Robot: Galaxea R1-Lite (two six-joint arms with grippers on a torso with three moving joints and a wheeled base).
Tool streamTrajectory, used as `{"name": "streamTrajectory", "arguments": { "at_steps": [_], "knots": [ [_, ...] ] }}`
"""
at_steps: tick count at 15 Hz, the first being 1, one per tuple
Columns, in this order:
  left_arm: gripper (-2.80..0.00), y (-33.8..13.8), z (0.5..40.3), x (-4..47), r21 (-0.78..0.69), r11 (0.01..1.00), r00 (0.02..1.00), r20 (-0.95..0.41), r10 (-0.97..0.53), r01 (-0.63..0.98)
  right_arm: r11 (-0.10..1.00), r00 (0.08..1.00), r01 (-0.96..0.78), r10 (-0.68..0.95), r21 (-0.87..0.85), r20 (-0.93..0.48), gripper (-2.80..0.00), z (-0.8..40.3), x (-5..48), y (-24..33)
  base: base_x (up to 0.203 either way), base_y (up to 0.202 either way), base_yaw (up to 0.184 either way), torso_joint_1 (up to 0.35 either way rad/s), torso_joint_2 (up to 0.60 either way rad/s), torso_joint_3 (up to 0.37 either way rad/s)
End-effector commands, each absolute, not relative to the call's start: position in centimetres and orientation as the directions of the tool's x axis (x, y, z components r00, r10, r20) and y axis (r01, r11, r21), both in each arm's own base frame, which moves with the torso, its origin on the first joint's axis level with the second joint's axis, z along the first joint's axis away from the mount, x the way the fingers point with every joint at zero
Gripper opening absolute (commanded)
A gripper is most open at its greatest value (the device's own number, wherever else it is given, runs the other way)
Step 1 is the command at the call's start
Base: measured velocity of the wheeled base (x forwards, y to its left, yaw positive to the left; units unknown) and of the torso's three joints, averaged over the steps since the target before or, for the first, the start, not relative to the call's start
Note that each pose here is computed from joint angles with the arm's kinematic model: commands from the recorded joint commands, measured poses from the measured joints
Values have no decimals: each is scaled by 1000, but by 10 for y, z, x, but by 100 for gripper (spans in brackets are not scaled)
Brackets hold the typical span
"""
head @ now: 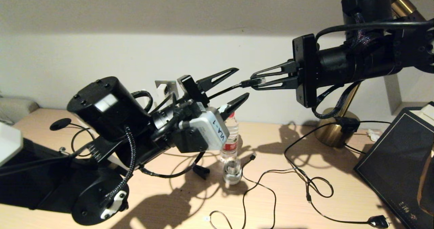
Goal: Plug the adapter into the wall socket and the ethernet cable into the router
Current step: Hand it to the other hand
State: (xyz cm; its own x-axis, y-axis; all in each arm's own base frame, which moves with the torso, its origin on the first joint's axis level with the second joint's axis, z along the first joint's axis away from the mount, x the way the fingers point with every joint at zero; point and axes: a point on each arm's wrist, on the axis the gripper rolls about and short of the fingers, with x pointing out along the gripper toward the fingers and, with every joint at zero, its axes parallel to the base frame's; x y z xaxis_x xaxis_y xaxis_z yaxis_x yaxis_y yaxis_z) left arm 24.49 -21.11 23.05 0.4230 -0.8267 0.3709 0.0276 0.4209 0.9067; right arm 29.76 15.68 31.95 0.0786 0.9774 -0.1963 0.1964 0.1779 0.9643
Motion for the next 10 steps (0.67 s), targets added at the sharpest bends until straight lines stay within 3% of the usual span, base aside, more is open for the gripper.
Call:
{"name": "streamTrajectory", "arguments": {
  "at_steps": [1,10],
  "knots": [
    [-280,-212,231,243,907,421,415,376,-828,20,179,72,210,978,961,-198,-280,318,300,158,0,0,0,0,0,0],
    [-280,-213,229,243,907,419,416,370,-831,31,179,71,211,978,961,-198,-280,317,300,158,0,0,0,0,0,0]
  ]
}}
